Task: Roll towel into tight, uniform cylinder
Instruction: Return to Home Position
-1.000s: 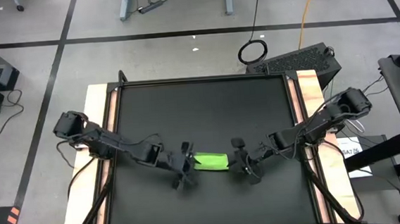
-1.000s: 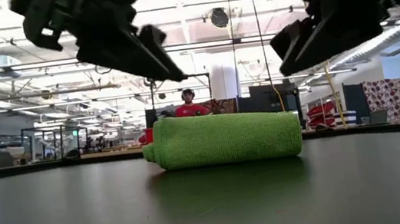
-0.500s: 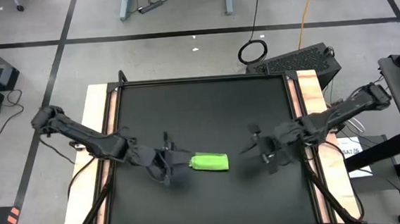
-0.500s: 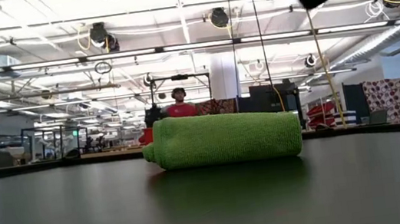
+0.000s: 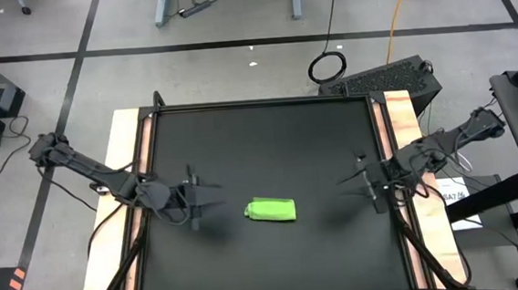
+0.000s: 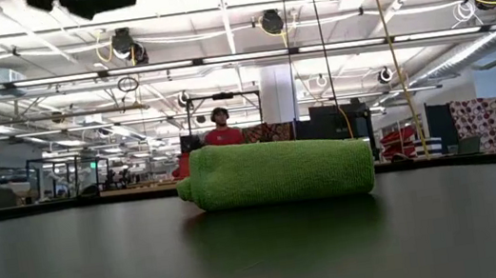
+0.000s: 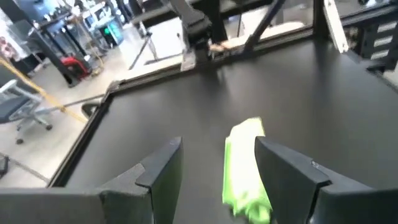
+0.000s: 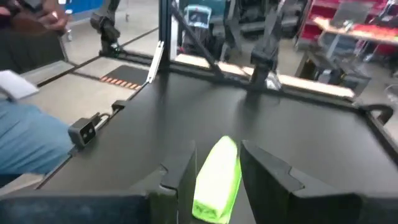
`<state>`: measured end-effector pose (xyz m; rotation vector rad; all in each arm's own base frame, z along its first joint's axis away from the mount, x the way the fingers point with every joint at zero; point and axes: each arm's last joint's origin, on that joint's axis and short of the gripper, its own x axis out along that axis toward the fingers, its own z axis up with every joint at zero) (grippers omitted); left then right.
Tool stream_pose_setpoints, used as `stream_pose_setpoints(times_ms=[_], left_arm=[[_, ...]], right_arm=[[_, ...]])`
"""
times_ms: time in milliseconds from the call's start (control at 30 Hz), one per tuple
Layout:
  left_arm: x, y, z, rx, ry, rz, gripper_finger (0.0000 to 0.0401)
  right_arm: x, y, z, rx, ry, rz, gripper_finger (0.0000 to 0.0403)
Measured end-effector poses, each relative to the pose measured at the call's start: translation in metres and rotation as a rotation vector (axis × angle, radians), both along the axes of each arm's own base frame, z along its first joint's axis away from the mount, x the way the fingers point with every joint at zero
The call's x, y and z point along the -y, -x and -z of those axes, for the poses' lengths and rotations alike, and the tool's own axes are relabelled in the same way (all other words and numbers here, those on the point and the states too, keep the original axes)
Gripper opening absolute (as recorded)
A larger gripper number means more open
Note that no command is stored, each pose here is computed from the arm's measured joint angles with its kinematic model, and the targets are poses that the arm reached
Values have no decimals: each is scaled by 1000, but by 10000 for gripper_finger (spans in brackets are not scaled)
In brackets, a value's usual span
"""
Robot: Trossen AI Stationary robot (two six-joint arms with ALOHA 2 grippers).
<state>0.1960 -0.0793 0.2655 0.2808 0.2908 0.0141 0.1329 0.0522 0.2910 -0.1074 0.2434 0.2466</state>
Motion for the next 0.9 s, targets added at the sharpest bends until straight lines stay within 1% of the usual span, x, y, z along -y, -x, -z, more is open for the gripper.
stream_pose_setpoints(times_ms=[67,167,300,367,433,500,567,633,767,900], left_arm=[[-2,7,4,1,-6,-12,206],[-7,16,9,29,8,-20,205],[-13,28,20,55,43,-30,205],[-14,31,23,105,76,-26,205],[-17,37,31,126,88,-24,205],[-18,40,36,163,116,-25,205],[-20,45,46,166,125,-26,205],[-21,47,51,196,158,-26,205],[-24,52,61,251,195,-20,205],[-26,58,73,303,224,-7,205]], right_arm=[[2,5,-1,8,9,23,116],[5,14,2,-35,9,47,116],[8,22,7,-52,-24,59,116],[8,25,11,-47,-30,52,116],[10,29,17,-52,-28,62,116],[13,33,22,-29,-39,77,116],[14,35,27,1,-59,78,116],[15,38,30,35,-76,75,116],[17,41,44,93,-102,78,116],[16,39,62,173,-105,90,116]])
